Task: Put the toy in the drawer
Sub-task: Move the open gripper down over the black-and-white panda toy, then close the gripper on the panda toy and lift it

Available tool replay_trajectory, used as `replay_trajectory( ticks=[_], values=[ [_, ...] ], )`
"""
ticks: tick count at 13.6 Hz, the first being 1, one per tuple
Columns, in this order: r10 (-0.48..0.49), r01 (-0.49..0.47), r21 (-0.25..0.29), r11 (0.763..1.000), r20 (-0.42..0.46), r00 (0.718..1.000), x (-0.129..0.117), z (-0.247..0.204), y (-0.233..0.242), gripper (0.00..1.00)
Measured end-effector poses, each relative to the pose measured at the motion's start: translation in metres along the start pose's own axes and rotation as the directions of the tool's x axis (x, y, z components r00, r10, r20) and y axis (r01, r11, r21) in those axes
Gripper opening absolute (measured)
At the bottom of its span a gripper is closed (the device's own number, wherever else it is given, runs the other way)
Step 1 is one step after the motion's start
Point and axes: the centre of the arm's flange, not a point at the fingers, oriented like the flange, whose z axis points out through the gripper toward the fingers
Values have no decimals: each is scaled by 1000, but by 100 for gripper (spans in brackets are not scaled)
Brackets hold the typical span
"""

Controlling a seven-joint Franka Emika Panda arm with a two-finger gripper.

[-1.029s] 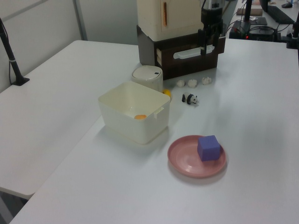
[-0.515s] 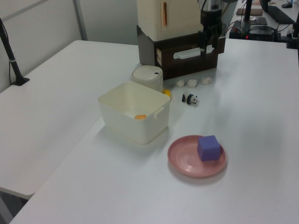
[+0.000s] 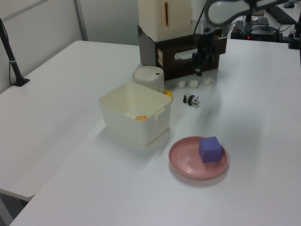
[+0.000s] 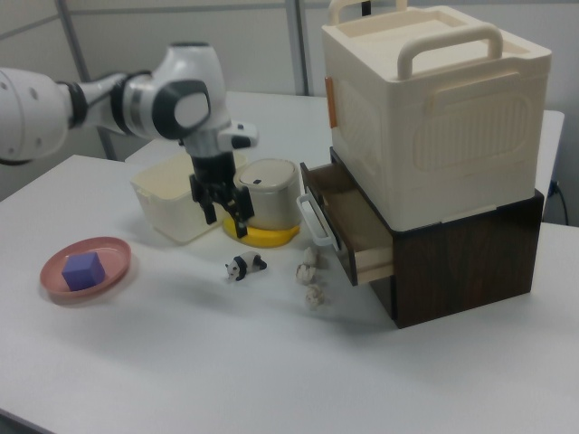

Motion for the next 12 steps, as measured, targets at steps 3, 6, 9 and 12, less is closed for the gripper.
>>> replay_trajectory(
  ticks=[3,6,9,12],
  values=[
    [27,-27,-12,1000,-7,1000,17,44,-8,98],
    [24,-24,-28,999,7,1000,27,88,-17,96],
    [70,-71,-29,997,-11,997,29,104,-35,91],
    [84,-84,-29,996,-25,996,27,113,-59,76]
  ],
)
